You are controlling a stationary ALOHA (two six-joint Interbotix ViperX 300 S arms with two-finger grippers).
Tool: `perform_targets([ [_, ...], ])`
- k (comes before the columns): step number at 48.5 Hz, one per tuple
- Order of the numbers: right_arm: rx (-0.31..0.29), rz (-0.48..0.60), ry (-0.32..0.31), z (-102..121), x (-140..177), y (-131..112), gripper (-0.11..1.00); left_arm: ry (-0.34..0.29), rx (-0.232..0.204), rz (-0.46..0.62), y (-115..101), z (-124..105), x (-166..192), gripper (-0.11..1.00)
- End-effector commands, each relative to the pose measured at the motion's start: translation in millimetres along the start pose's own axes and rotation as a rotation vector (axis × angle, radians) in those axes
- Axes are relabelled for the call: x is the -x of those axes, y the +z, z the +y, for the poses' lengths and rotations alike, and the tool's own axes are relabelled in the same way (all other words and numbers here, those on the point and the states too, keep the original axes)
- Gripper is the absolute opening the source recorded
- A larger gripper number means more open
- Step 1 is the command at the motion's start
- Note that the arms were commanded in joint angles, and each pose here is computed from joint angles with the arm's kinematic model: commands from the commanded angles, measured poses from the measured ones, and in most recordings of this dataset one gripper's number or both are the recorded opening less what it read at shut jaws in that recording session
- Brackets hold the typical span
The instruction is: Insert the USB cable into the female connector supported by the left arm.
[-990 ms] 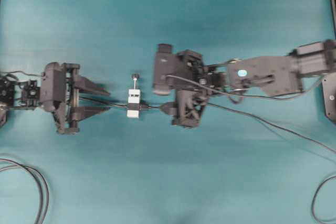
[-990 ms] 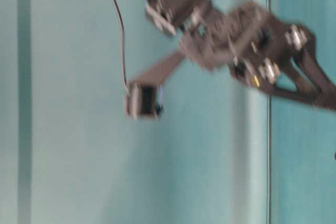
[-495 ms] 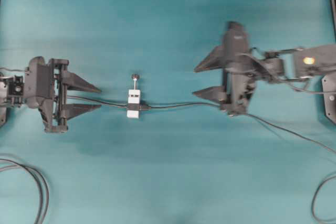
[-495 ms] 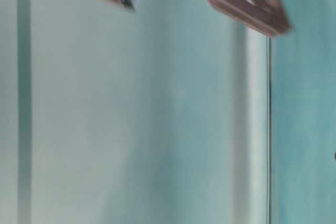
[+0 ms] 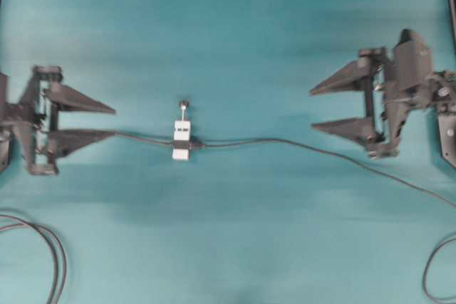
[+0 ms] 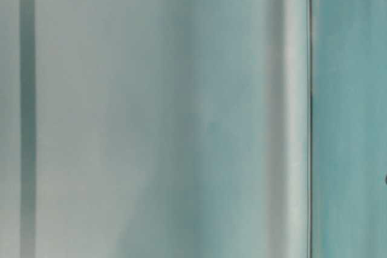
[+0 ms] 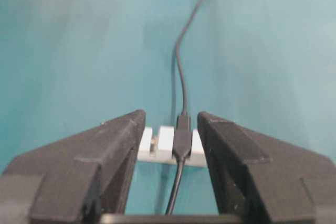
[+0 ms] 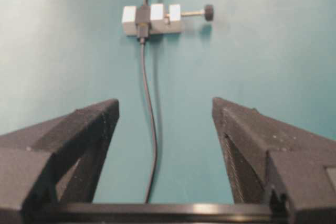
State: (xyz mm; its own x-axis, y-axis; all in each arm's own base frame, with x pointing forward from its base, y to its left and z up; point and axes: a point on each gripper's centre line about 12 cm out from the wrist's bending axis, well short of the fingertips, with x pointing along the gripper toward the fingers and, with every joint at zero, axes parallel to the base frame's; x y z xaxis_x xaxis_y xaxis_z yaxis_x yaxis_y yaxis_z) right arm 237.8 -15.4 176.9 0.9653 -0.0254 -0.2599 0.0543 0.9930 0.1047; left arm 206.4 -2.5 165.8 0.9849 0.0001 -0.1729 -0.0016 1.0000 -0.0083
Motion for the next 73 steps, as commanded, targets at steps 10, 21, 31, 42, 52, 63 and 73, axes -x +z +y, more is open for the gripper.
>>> perform_targets([
  [10, 0.034, -0.024, -0.020, 1, 35, 10, 0.75, -0.008, -0.023, 0.009, 10, 0, 30, 0.58],
  [21, 0.064, -0.016, -0.051, 0, 59, 18, 0.75, -0.016, 0.009, -0.049, 29, -1, 48, 0.58],
  [31, 0.046, -0.196, -0.047, 4, 91, 51, 0.75, -0.020, 0.034, -0.259, 60, 0, 63, 0.59],
  [42, 0.052, -0.329, -0.026, 7, 104, 65, 0.75, -0.012, 0.018, -0.455, 78, 0, 69, 0.59],
  [52, 0.064, -0.231, -0.038, 4, 95, 38, 0.75, 0.001, 0.022, -0.373, 48, 3, 65, 0.58],
  [63, 0.236, -0.094, -0.052, 3, 90, 19, 0.75, -0.001, -0.031, -0.178, 38, 1, 54, 0.58],
  [73, 0.214, -0.007, -0.071, 0, 90, 12, 0.75, -0.011, -0.052, 0.039, 29, 0, 50, 0.58],
])
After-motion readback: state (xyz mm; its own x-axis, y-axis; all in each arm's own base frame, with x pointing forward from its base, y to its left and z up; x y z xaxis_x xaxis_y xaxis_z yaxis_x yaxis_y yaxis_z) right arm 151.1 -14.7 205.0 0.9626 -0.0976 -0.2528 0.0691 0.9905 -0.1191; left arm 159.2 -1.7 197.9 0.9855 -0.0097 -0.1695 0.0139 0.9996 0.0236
